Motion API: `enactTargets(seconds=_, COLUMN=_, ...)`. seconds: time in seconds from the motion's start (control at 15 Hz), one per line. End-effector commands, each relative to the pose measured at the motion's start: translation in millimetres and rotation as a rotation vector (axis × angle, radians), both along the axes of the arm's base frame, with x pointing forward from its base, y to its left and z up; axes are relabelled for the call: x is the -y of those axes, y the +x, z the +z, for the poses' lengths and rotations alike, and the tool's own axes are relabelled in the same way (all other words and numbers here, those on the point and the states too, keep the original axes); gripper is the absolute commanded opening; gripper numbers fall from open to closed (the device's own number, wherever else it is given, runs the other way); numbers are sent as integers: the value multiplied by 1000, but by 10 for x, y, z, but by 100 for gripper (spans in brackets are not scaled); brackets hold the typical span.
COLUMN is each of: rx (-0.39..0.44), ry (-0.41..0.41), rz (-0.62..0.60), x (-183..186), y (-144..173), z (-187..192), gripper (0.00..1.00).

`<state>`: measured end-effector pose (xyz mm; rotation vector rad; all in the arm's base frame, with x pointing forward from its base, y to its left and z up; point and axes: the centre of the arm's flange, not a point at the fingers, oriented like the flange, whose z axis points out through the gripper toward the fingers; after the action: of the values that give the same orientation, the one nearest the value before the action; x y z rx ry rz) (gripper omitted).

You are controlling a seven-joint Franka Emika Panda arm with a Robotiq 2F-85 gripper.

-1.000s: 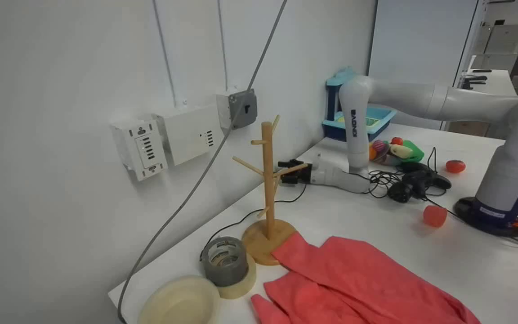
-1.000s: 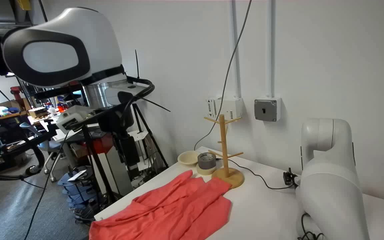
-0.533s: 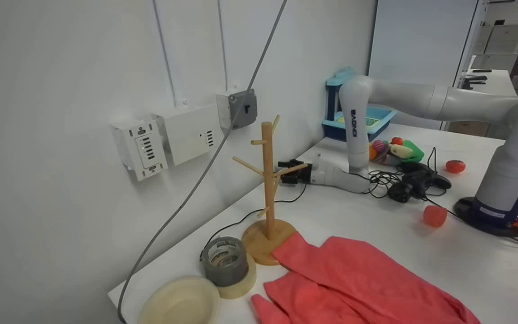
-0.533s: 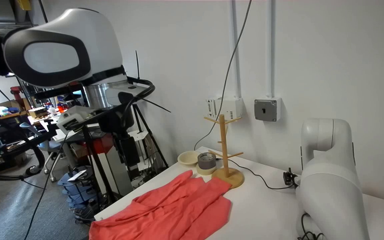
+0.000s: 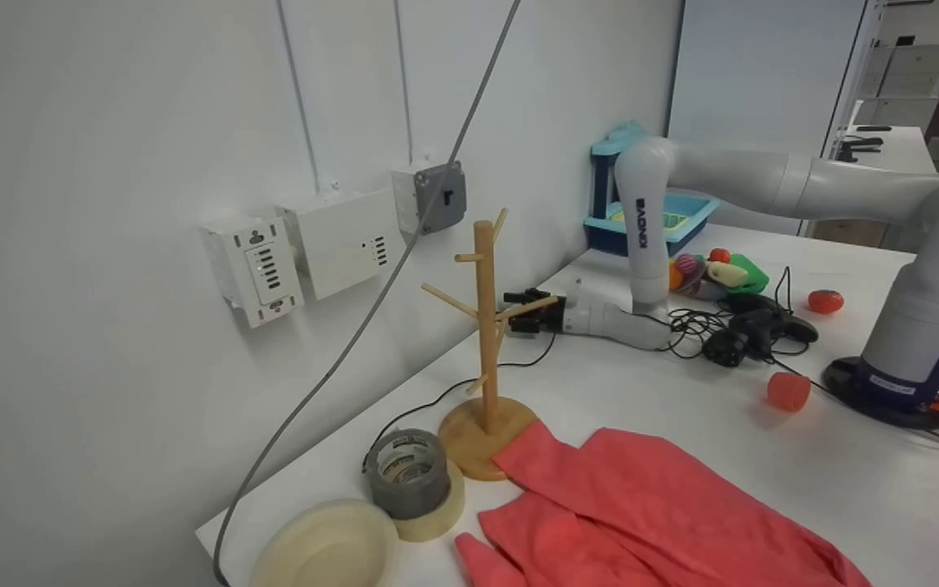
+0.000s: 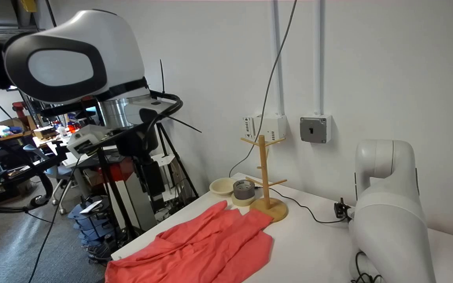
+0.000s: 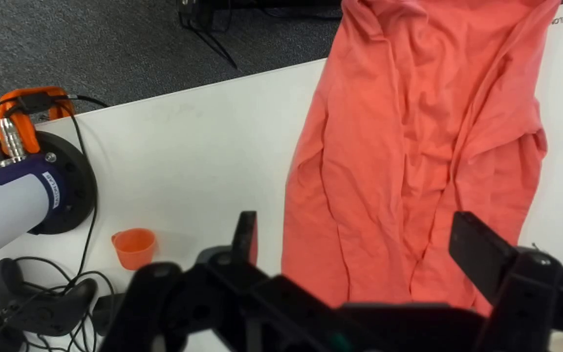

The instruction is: Fold the sweatshirt down the middle and move it forward

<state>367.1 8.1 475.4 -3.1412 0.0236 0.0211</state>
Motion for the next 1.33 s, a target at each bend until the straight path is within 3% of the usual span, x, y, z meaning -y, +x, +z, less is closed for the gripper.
enactTargets(seconds=0.0, rx=0, ry=0, rz=0, x=0, y=0, z=0, gripper=100)
enactTargets(seconds=0.33, rx=0, ry=0, rz=0, x=0, y=0, z=0, gripper=100)
enactTargets(seconds=0.53, rx=-23, ry=7, rz=8, x=-9, y=184, z=-112, gripper=100)
enactTargets(seconds=0.93, rx=-30, ry=22, rz=36, x=-158, y=753, z=-423, gripper=100)
enactTargets(seconds=1.27, rx=-18, ry=26, rz=64, x=-430, y=1428, z=-647, gripper=100)
